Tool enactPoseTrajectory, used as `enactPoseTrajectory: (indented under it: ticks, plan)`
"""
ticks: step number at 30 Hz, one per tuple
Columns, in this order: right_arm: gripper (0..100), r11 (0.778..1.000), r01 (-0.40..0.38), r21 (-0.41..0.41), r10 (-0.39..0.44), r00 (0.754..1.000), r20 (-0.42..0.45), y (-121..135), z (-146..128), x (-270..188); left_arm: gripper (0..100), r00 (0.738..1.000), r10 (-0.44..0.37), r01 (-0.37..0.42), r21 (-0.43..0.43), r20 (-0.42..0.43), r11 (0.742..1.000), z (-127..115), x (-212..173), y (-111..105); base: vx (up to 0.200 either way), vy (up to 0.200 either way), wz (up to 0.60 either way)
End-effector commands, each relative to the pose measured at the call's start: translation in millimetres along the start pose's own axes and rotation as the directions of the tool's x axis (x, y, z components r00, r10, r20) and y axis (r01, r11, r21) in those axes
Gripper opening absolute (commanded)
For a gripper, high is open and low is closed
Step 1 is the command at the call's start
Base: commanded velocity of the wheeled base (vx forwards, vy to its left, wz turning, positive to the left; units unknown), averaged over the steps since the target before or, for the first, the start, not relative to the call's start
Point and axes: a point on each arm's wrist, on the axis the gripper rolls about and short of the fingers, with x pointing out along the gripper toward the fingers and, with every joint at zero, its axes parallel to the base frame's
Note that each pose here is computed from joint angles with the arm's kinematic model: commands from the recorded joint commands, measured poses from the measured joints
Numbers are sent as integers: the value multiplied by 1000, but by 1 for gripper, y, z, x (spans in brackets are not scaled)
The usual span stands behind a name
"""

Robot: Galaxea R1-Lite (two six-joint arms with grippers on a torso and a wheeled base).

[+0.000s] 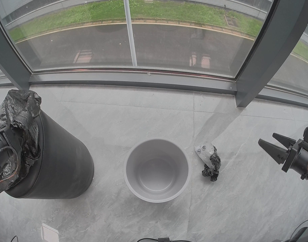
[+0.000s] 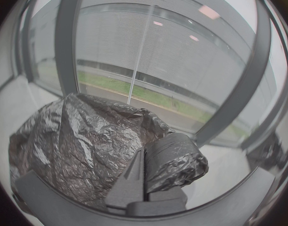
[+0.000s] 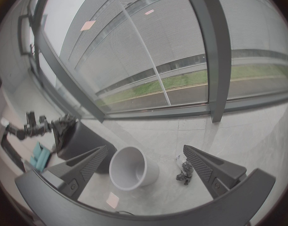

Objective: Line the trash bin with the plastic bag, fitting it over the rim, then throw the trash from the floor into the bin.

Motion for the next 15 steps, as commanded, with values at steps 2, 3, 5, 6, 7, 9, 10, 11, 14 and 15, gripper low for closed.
enactPoseTrajectory:
  ticks: [2, 3, 5, 6, 7, 9, 10, 11, 14, 15]
  plan:
    - [100, 960, 0, 279, -26, 996, 90, 37, 19, 44, 0, 988, -123, 150, -415, 91, 897, 38, 0, -20, 0, 0, 0]
    - [100, 961, 9, 277, -29, 997, 67, 46, 15, 56, 0, 987, -143, 161, -449, 74, 879, 40, 2, -24, 0, 0, 0]
    - [100, 965, 8, 263, -16, 999, 29, 62, 6, 71, 0, 986, -164, 160, -510, 39, 845, 44, 5, -29, 0, 0, 0]
    - [100, 967, 1, 257, -7, 1000, 22, 67, 4, 74, 0, 985, -168, 159, -523, 32, 837, 45, 5, -30, 0, 0, 0]
    - [100, 974, -18, 227, 18, 1000, 3, 80, 0, 81, 0, 980, -200, 166, -563, 2, 810, 48, 8, -35, 0, 0, 0]
    - [100, 985, -35, 167, 38, 999, -15, 93, -5, 92, 0, 970, -243, 181, -608, -21, 773, 54, 10, -41, 0, 0, 0]
    - [100, 989, -39, 140, 42, 999, -19, 99, -7, 97, 0, 966, -258, 185, -629, -25, 755, 56, 12, -43, 0, 0, 0]
    - [100, 992, -39, 124, 42, 999, -22, 102, -8, 101, 0, 963, -267, 189, -643, -25, 742, 59, 14, -45, 0, 0, 0]
    - [100, 994, -49, 95, 52, 998, -31, 117, -14, 114, 0, 950, -313, 219, -676, -18, 704, 70, 21, -56, 0, 0, 0]
    - [100, 994, -57, 90, 60, 998, -36, 121, -16, 117, 0, 940, -339, 230, -678, -29, 698, 73, 21, -63, 0, 0, 0]
